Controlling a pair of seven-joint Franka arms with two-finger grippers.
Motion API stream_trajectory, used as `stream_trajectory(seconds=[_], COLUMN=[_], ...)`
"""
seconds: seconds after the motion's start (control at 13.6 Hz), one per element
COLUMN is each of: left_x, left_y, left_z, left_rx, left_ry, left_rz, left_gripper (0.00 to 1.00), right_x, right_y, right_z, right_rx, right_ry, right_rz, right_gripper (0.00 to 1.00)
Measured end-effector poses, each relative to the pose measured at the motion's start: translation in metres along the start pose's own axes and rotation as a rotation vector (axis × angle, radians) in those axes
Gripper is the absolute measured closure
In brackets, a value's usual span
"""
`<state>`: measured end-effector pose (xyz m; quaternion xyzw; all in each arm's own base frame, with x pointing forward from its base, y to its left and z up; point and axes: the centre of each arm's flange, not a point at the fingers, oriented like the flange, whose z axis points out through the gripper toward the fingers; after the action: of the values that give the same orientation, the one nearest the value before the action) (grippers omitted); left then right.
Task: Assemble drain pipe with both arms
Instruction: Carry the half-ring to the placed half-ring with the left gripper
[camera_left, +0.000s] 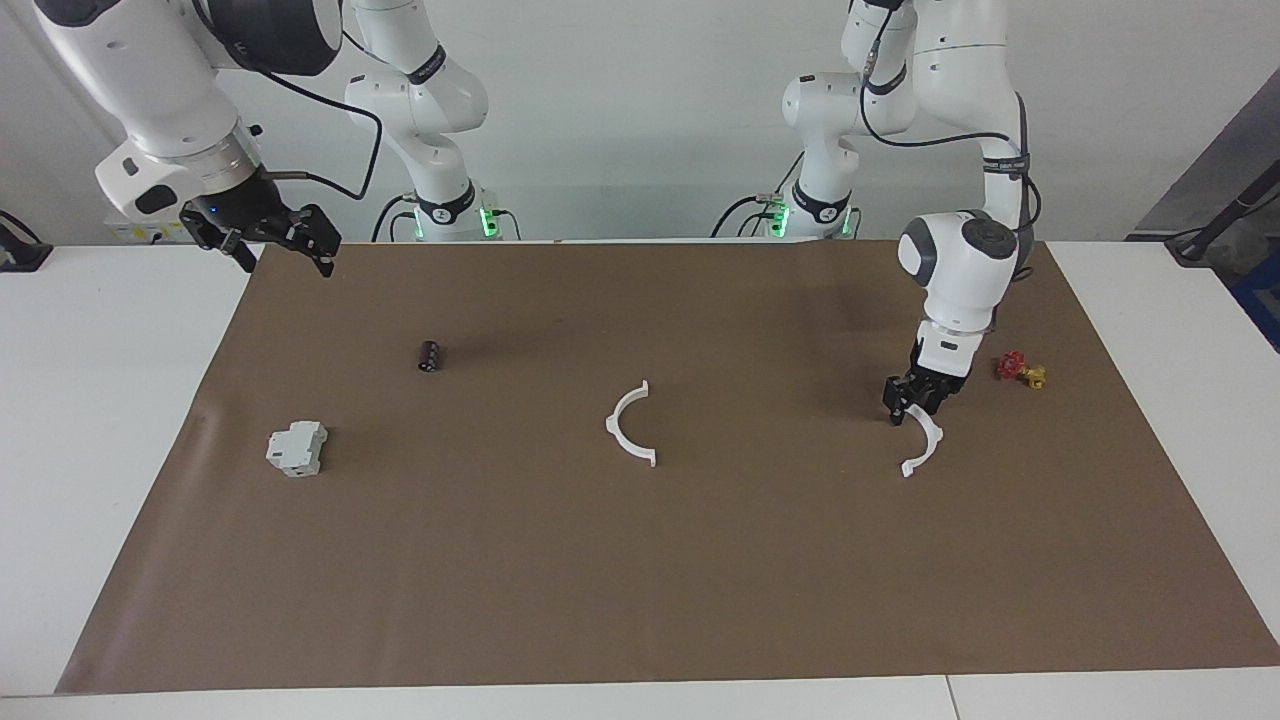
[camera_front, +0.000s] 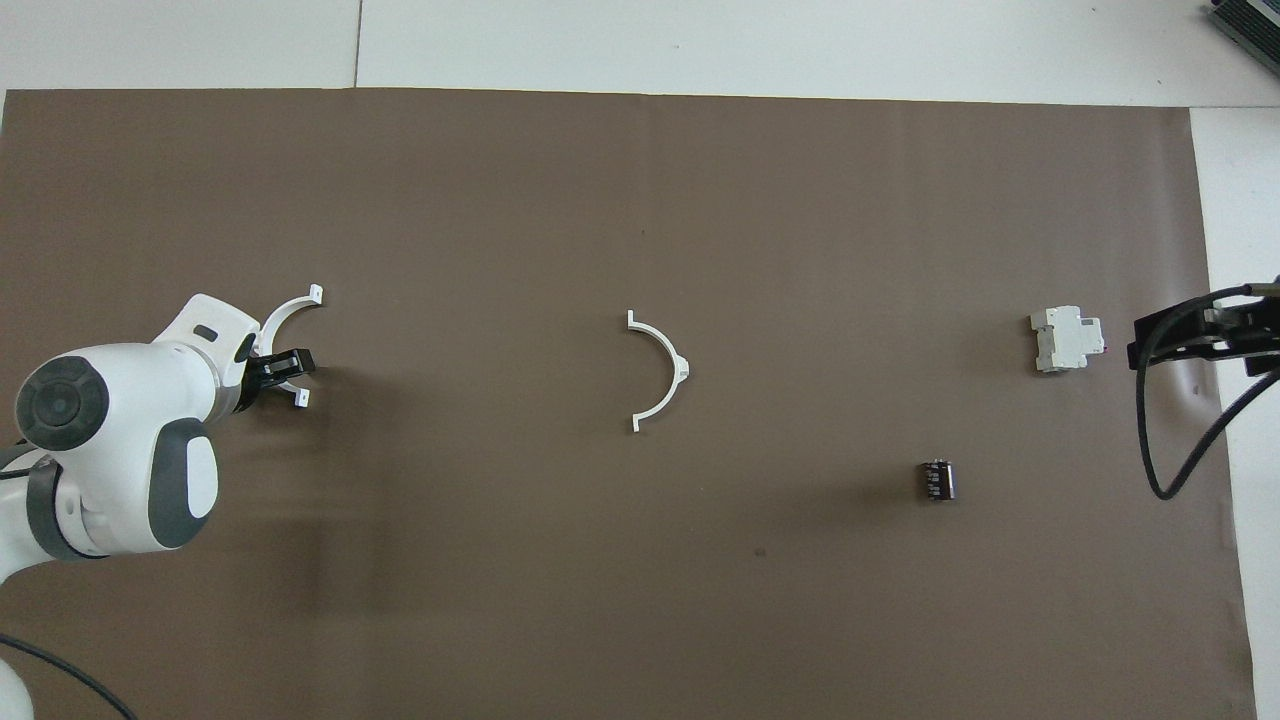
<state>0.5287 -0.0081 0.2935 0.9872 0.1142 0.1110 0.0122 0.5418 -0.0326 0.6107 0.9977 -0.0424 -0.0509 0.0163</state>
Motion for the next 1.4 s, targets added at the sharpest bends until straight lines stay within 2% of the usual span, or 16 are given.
stream_trajectory(seconds=[0.22,0.29,0.44,0.59,0.73,0.88,1.1,1.4], left_x=[0.001,0.001,0.002,0.016,0.022,-0.003,-0.062,-0.121], left_y=[0.001,0.004,0.023,0.054,0.100,0.162,0.244,0.314], left_z=[-0.003,-0.003,-0.008,-0.031,-0.060,-0.071,-0.078,-0.086], left_rx=[-0.002,-0.004,-0.009,-0.013,-0.022,-0.025,-0.021,-0.036], left_ry=[0.005,0.006,-0.006,-0.043,-0.064,-0.068,-0.080,-0.091], left_rz=[0.015,0.027,0.059,0.094,0.046,-0.036,-0.118,-0.227], left_gripper=[0.84,0.93,0.93,0.93,0.93,0.93,0.93,0.93], right_x=[0.000,0.000,0.000,0.000,0.000,0.000,0.000,0.000], right_y=[0.000,0.000,0.000,0.000,0.000,0.000,0.000,0.000], right_z=[0.000,0.000,0.000,0.000,0.000,0.000,0.000,0.000], right_rx=[0.000,0.000,0.000,0.000,0.000,0.000,0.000,0.000], right_ry=[0.000,0.000,0.000,0.000,0.000,0.000,0.000,0.000], right_rz=[0.000,0.000,0.000,0.000,0.000,0.000,0.000,0.000], right_gripper=[0.00,0.00,0.00,0.00,0.00,0.00,0.00,0.00])
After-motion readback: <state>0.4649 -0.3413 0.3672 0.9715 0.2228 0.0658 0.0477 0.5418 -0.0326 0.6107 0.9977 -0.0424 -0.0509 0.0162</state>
